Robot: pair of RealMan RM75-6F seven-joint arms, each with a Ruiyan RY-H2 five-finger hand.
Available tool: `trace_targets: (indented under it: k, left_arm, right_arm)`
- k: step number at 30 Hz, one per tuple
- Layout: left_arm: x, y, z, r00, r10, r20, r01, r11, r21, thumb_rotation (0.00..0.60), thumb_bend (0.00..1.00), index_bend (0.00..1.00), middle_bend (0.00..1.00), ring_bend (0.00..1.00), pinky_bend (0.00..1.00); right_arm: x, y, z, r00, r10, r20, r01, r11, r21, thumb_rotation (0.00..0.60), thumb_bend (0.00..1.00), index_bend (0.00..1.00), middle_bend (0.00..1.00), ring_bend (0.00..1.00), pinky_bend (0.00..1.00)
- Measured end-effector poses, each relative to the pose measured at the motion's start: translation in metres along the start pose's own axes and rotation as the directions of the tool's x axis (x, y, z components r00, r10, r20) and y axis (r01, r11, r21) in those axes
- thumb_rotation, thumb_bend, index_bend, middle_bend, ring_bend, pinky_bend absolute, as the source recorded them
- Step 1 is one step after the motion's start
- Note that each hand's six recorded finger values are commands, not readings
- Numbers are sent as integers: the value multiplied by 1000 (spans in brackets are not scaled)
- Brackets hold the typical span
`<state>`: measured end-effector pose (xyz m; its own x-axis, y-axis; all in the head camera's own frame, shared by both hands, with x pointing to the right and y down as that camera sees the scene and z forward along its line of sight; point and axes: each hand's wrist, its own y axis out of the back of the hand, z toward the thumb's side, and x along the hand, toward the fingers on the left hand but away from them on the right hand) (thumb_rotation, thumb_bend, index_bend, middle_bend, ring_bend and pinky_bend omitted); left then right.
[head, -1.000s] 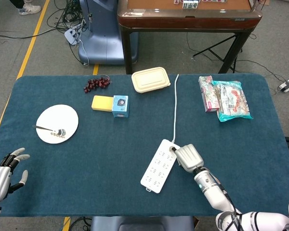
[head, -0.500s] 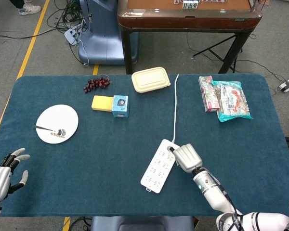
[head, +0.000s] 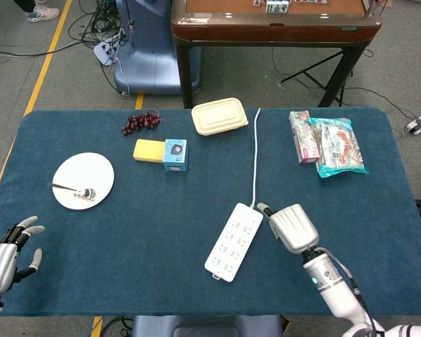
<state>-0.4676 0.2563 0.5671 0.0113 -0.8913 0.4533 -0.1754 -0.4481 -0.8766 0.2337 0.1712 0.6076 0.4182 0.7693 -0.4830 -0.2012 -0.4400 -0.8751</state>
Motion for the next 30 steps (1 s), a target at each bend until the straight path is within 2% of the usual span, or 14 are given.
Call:
trace_targets:
  k: [3, 5, 8, 14, 21, 30]
  left_arm:
    - [-1, 5, 1, 1000, 16, 2, -16, 1000, -2, 600, 483, 347, 180, 178, 535]
    - [-2, 7, 1, 1000, 25, 3, -25, 1000, -2, 600, 483, 347, 180, 178, 535]
    - [-3, 11, 3, 999, 38, 9, -38, 999, -1, 600, 483, 345, 180, 178, 535]
    - [-6, 17, 8, 998, 60, 27, -60, 998, 4, 600, 483, 335, 180, 178, 535]
    - [-7, 19, 10, 997, 67, 36, -67, 998, 4, 600, 483, 334, 180, 178, 535]
    - [-3, 15, 15, 997, 60, 49, -60, 998, 11, 600, 483, 334, 180, 178, 535]
  right_arm:
    - [18, 5, -21, 999, -10, 53, 9, 1000, 28, 600, 254, 261, 445, 500, 585]
    - [31, 7, -33, 996, -16, 86, 13, 999, 37, 600, 237, 261, 413, 462, 517]
    - [51, 11, -51, 990, -31, 136, 26, 999, 37, 600, 233, 262, 391, 442, 468]
    - [94, 17, -79, 971, -67, 231, 63, 998, 27, 600, 233, 262, 383, 430, 449]
    - [136, 17, -103, 938, -94, 334, 109, 994, -28, 600, 233, 276, 383, 429, 447]
    - [154, 20, -125, 915, -111, 389, 159, 983, -94, 600, 244, 294, 376, 423, 447]
